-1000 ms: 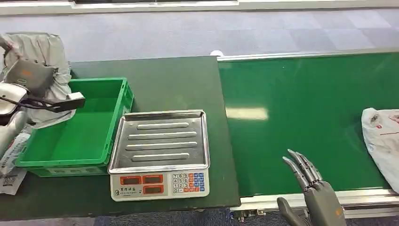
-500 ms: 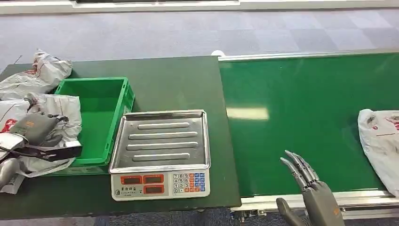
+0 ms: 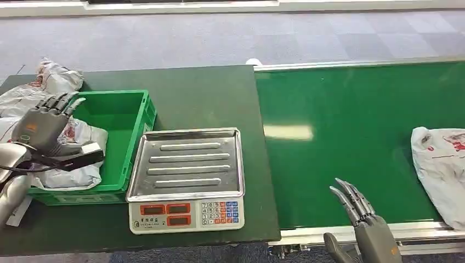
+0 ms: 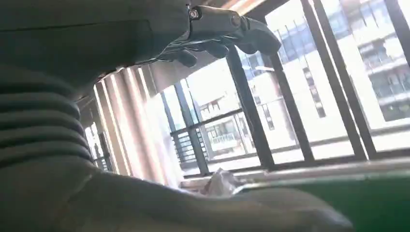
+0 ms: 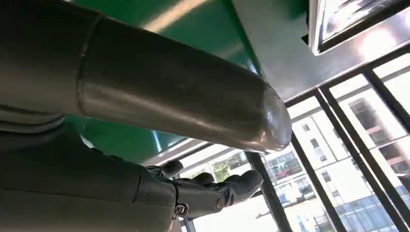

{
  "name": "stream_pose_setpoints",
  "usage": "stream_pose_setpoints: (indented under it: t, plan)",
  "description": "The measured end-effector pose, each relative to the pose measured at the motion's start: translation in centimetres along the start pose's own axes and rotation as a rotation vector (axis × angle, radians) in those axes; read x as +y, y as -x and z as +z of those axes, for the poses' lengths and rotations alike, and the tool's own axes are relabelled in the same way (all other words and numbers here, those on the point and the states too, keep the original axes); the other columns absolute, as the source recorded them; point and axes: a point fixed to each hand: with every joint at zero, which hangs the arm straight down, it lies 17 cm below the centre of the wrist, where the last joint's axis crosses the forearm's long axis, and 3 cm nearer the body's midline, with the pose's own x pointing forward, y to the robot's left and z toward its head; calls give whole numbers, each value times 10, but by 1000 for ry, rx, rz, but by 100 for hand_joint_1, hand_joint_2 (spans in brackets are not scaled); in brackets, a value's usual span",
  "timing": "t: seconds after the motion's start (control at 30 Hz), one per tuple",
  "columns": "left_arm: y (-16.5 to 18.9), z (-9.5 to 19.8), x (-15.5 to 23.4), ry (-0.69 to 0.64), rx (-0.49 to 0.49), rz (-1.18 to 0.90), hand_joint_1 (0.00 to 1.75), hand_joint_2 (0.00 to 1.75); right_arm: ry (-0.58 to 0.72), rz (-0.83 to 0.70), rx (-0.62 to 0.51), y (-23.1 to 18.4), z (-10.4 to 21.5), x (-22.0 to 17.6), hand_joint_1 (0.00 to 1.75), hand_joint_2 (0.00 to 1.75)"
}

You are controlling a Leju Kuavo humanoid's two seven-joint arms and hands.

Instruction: Moved the parcel from conveyor to table for the left to box.

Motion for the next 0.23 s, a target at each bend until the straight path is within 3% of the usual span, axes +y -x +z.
stream_pose_setpoints:
  t: [0.23]
  plan:
    - [-12, -15, 77, -282, 20, 113, 0, 0, 4, 63, 27, 5, -4, 0, 0, 0]
